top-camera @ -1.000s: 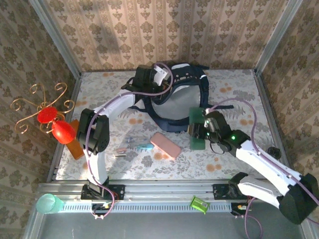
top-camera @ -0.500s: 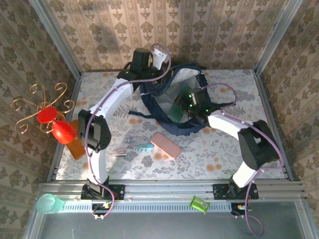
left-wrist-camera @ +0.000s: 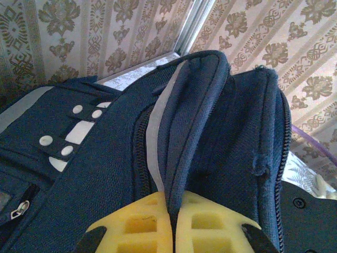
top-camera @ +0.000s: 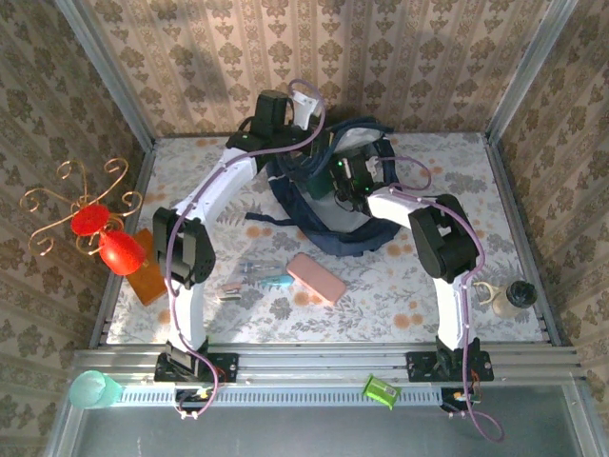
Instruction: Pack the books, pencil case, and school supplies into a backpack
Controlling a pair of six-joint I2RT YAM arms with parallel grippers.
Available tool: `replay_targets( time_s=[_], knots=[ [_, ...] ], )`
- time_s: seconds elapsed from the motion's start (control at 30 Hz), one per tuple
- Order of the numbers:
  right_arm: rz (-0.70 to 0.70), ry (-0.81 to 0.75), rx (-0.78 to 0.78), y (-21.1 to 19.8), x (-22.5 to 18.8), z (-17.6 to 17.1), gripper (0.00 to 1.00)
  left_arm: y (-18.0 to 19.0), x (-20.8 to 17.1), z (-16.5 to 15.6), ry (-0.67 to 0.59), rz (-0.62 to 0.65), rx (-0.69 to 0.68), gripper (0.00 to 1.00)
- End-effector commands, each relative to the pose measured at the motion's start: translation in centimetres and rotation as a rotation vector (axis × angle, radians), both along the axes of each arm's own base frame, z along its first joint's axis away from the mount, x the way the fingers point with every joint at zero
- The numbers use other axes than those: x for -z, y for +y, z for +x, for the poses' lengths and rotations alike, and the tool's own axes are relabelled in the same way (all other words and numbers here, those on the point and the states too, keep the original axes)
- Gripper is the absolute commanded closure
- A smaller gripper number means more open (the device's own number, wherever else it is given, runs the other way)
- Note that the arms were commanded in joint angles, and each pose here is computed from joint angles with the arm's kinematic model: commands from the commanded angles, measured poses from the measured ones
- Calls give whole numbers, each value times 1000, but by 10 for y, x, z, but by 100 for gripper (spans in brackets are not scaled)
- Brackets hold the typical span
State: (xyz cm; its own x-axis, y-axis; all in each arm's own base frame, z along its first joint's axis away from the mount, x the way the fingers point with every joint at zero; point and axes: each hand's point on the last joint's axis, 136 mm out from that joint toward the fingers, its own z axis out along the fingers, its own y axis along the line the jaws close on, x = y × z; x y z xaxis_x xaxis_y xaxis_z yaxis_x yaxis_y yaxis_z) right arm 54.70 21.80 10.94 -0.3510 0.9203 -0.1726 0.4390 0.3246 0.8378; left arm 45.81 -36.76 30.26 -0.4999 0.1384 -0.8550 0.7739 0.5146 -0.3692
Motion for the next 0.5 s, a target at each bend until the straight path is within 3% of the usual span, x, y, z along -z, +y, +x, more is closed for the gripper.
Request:
replay_targets(
  time_s=[0.0, 0.07, 0.13, 0.3, 0.47],
  knots=[
    [16, -75, 36, -8, -30, 8, 19, -4, -73, -2, -152, -126, 12, 100],
    [-9, -92, -15, -6, -36, 1, 9, -4, -69, -4, -147, -118, 14, 100],
    [-44, -92, -55, -7, -37, -6, 6, -3, -66, -5, -135, -115, 14, 100],
    [-22, -142, -171, -7, -42, -20, 7, 0, -60, -10, -125, -108, 17, 100],
    [-135, -211, -347, -12, -61, -55, 11, 13, -55, -6, -122, -92, -13, 100]
  ],
)
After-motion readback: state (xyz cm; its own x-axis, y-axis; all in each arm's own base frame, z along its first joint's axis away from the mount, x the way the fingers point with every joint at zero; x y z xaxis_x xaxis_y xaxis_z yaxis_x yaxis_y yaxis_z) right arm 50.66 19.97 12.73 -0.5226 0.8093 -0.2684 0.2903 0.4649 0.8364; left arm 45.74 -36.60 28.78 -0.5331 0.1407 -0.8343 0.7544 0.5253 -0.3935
